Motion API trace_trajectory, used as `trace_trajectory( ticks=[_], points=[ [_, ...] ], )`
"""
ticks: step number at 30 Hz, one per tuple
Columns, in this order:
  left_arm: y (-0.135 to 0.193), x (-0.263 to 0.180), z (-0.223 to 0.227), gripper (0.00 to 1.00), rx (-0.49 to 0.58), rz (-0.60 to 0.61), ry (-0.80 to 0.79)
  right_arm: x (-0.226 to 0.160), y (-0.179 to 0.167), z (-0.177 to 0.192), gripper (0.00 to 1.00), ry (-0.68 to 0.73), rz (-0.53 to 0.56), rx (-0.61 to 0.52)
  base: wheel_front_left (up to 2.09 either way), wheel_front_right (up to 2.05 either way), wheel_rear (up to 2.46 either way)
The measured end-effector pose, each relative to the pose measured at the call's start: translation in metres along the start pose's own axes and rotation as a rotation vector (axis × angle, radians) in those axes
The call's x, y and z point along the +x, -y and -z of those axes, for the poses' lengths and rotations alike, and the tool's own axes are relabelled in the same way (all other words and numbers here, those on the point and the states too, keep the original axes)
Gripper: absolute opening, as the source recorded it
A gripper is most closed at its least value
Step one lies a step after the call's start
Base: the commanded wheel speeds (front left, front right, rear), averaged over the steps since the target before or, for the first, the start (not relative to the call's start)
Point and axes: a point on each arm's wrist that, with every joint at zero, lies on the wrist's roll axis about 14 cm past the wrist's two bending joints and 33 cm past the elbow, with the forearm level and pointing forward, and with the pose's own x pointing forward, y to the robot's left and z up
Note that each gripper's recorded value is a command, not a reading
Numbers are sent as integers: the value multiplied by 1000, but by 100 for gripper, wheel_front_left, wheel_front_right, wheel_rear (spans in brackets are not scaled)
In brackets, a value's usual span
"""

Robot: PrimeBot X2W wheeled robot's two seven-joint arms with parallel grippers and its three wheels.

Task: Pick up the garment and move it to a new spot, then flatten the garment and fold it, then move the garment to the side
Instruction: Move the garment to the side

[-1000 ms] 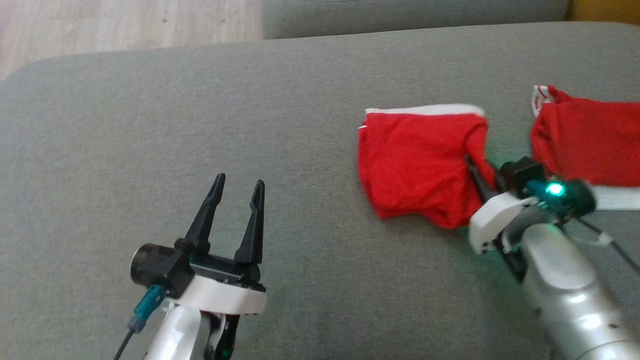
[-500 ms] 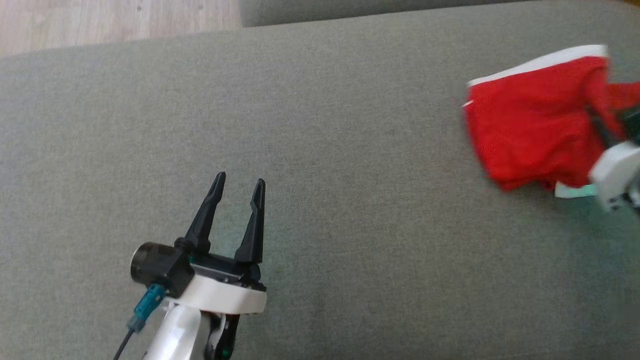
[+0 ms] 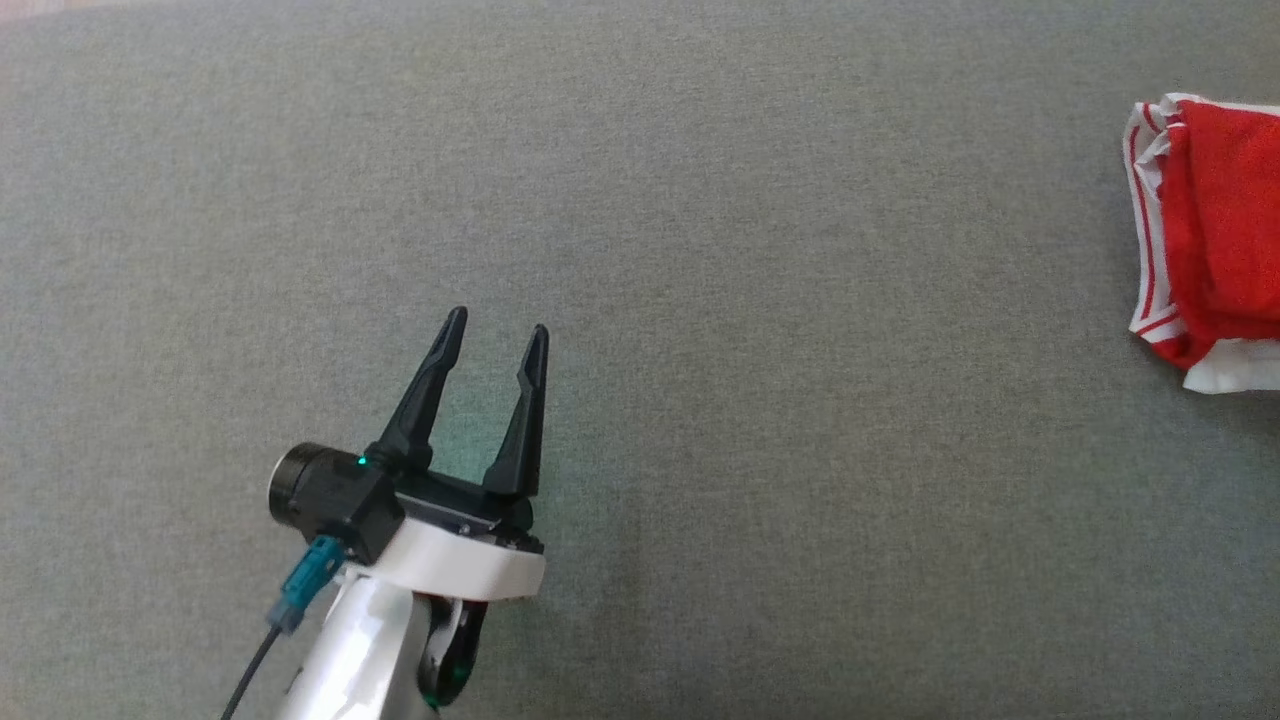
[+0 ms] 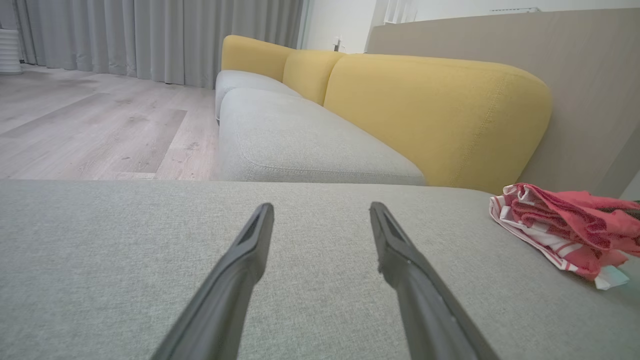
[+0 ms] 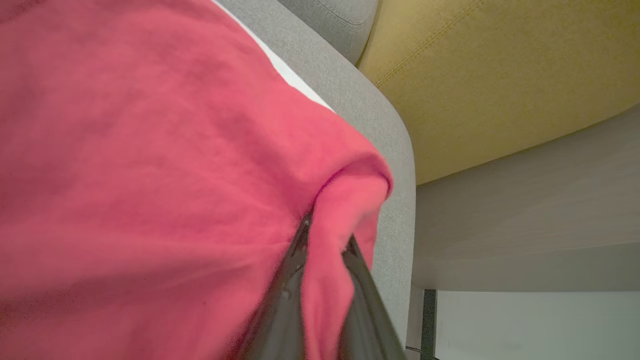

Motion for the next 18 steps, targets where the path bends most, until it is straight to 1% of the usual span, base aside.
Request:
trace_trajectory(
  ticks=[8, 9, 10, 18],
  points=[
    [1, 4, -1, 100, 18, 10, 1, 1, 8, 4, 0, -16, 22, 9, 0, 0, 0],
    [2, 5, -3, 100, 20, 13, 6, 0, 9, 4, 49, -15, 28, 18, 0, 0, 0],
    [3, 5, -4, 100, 22, 15, 9, -1, 10, 4, 100, -10, 34, 26, 0, 0, 0],
    [11, 3, -15, 100, 30, 35, 34, -14, 20, -6, 100, 31, 72, 75, 0, 0, 0]
  ],
)
